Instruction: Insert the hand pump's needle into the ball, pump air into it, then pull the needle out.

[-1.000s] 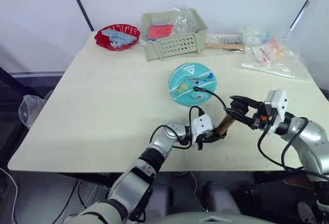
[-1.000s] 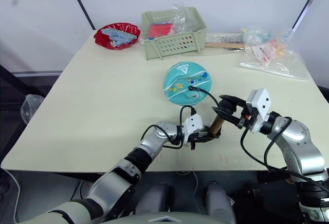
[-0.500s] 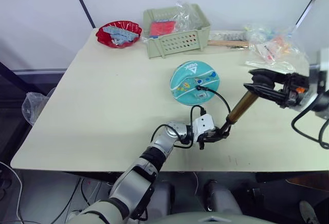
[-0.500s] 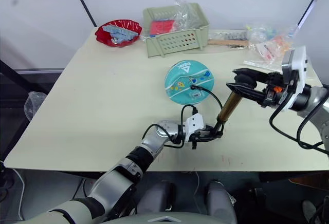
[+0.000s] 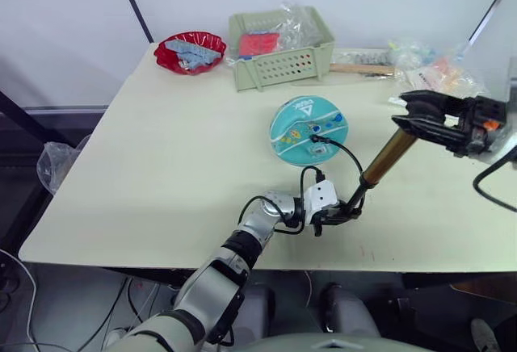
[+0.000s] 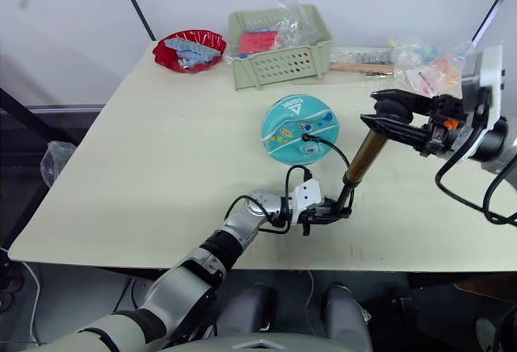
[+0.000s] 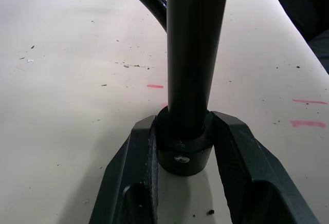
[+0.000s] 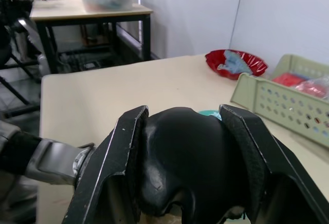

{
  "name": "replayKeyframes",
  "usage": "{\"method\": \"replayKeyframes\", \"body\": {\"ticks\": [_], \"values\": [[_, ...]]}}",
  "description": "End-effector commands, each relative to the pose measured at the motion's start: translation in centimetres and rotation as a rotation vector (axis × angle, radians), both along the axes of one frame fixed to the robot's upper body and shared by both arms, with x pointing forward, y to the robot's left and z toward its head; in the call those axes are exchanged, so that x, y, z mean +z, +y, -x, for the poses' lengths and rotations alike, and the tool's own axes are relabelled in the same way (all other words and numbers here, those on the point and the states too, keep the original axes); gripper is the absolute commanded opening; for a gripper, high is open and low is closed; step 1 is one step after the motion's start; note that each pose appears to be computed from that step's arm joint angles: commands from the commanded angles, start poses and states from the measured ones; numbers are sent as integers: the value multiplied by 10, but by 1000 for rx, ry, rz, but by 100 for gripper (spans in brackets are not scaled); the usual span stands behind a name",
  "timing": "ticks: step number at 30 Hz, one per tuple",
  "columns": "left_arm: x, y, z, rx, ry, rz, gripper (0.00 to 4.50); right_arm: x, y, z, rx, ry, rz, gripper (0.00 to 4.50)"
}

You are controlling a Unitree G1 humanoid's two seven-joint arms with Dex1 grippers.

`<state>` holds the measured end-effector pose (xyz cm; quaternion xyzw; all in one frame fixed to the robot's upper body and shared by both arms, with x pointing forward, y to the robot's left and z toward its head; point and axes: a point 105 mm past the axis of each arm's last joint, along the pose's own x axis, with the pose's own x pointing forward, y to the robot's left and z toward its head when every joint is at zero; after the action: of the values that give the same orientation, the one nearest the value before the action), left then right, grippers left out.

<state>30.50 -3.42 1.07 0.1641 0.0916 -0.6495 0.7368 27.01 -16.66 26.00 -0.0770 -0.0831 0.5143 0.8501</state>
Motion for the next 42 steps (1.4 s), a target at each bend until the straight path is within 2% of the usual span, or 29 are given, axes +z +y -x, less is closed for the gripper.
{"method": "replayKeyframes", "body": {"ticks": [1,6,14,17,19,26,29,31,35,42], "values": [[-48,27,14,43,142,-155,107,-27,5,-1,-10,7,50,179],[-48,28,14,42,143,-160,107,-68,8,3,-9,45,104,179],[-47,28,14,40,139,-162,107,-127,11,-3,-78,94,158,179],[-45,28,13,41,138,-161,107,-136,9,-5,-104,89,147,179],[-46,28,13,39,138,-166,107,-129,10,-6,-100,56,131,179],[-47,29,14,35,141,-170,107,-73,8,-8,-62,-62,66,179],[-47,29,13,36,141,-170,107,-57,6,-8,-50,-85,54,179],[-47,29,13,35,142,-172,107,-42,5,-4,-28,-104,33,179],[-48,29,15,28,143,-177,107,6,-2,8,29,-175,-20,179],[-49,27,15,23,142,-180,107,39,-7,18,62,-178,-39,179]]}}
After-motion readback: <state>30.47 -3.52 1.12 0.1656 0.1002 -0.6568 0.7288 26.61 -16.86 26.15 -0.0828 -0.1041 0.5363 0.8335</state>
